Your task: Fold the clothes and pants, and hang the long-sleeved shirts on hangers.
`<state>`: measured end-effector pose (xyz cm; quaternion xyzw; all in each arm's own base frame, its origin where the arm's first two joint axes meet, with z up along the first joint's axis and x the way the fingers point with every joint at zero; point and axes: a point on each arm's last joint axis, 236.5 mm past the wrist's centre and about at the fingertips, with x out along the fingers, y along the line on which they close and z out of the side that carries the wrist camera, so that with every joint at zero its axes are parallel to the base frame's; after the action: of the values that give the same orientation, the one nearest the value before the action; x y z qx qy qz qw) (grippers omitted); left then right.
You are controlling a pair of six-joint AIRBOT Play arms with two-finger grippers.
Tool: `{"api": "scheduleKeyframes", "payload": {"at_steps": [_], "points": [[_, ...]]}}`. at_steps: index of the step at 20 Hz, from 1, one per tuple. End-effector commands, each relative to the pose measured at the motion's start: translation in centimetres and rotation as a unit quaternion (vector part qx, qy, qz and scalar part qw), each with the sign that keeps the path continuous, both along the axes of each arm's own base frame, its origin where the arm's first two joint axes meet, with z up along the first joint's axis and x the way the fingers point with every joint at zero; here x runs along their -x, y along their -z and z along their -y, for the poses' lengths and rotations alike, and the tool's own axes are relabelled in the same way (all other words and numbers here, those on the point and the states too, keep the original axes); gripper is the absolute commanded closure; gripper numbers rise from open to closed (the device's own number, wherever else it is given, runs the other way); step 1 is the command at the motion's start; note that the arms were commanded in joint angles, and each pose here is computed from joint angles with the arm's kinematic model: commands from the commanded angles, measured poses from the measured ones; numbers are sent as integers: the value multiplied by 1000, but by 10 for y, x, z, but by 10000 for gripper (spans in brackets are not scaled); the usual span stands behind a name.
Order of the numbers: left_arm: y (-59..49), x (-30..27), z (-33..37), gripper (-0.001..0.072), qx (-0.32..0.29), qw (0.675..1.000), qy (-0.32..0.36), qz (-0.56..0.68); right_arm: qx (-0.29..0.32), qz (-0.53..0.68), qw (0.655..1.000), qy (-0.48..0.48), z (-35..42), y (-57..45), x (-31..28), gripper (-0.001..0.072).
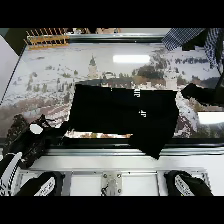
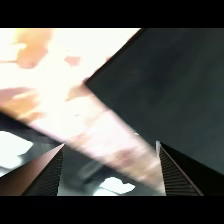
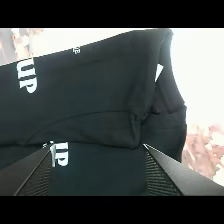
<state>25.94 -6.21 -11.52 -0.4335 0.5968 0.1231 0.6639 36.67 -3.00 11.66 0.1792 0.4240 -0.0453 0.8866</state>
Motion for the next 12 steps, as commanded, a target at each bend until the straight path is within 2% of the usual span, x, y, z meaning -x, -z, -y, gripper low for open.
{"api": "scheduleKeyframes", "payload": {"at_steps": [1,5,7,8,12], "points": [[3,-34,11,90,12,999,-33,31,-4,0,1000,0,-2,0,1,121],[3,-74,24,106,5,999,-11,45,-6,-12,1000,-3,-3,3,5,121],[-1,-87,24,636,3,999,-3,49,-8,-27,1000,-5,-4,9,11,120],[-4,-91,22,695,-4,999,4,54,-13,-39,999,-4,-4,15,15,120],[-14,-60,12,697,-48,995,63,56,-45,-150,987,19,11,75,65,120]]}}
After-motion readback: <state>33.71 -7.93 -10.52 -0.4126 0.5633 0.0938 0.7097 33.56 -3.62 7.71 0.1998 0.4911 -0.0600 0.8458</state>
